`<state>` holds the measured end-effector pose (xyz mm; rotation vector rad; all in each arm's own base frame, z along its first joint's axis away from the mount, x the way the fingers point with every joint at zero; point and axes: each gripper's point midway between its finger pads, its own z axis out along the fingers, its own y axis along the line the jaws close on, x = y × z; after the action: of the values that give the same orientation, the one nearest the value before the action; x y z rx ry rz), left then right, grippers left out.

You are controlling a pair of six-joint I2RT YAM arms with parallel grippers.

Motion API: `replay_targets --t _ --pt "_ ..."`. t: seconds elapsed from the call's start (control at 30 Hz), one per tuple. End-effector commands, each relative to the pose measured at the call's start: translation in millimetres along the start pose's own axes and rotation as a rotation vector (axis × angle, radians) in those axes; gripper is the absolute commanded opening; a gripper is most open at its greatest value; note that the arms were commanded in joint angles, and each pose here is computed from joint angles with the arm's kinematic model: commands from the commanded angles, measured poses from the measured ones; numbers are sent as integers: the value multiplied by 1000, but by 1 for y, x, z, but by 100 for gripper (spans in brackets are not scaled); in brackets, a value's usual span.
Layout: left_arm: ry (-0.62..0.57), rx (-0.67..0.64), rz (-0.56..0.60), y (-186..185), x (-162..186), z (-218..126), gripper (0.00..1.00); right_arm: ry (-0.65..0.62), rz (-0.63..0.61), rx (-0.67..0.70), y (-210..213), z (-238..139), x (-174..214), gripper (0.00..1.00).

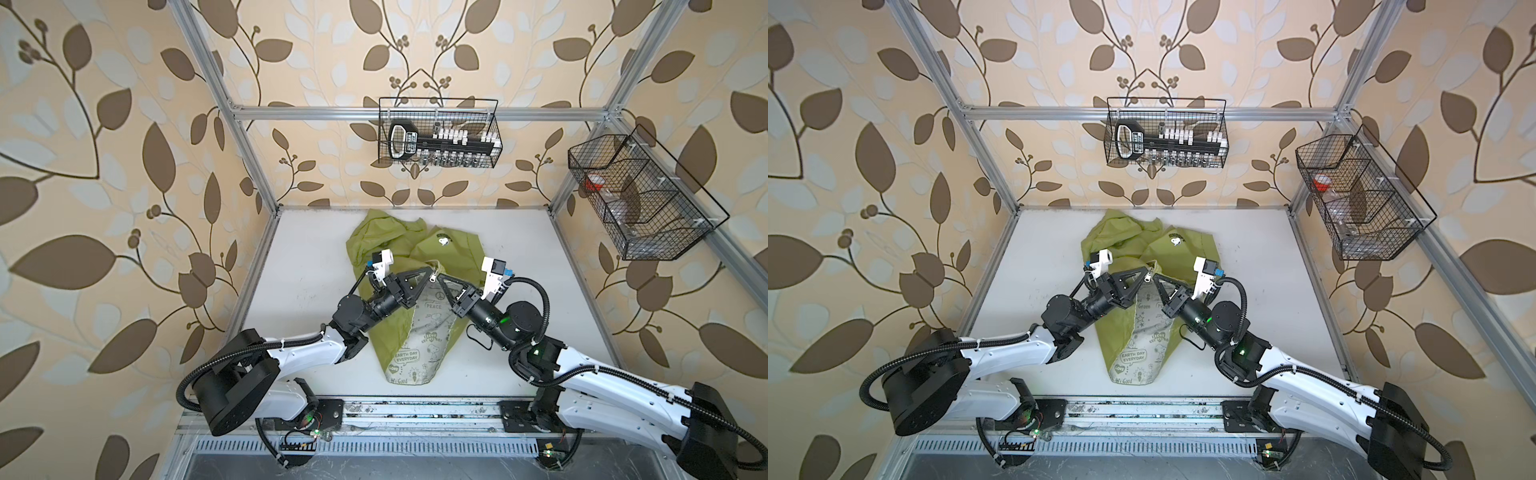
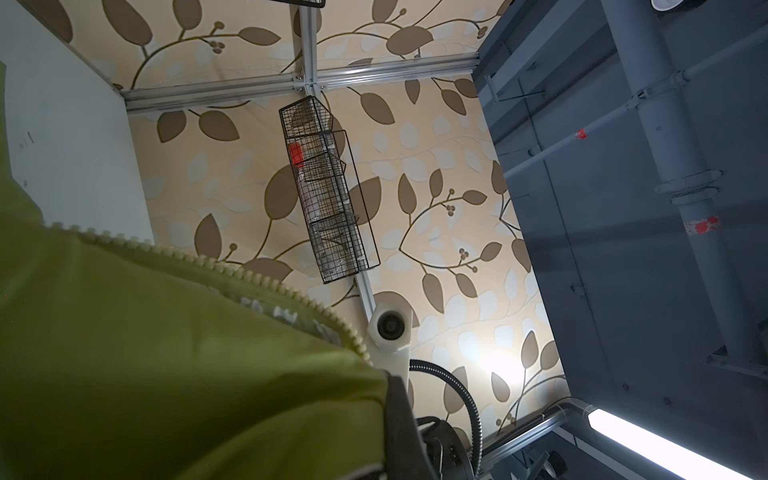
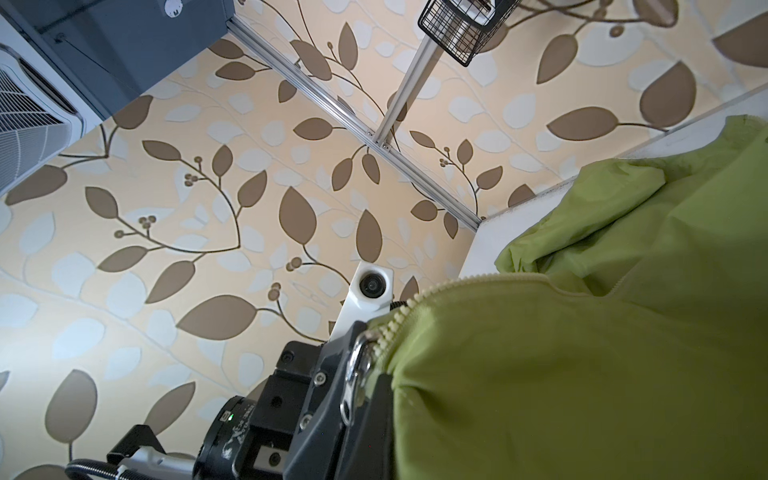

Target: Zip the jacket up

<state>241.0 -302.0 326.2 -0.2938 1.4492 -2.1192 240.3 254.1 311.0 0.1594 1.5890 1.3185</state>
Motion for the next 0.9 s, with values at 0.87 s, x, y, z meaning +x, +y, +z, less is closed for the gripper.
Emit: replay_targets --t 0.87 --pt "24 37 -6 -9 5 0 0 58 -47 -103 28 -18 0 0"
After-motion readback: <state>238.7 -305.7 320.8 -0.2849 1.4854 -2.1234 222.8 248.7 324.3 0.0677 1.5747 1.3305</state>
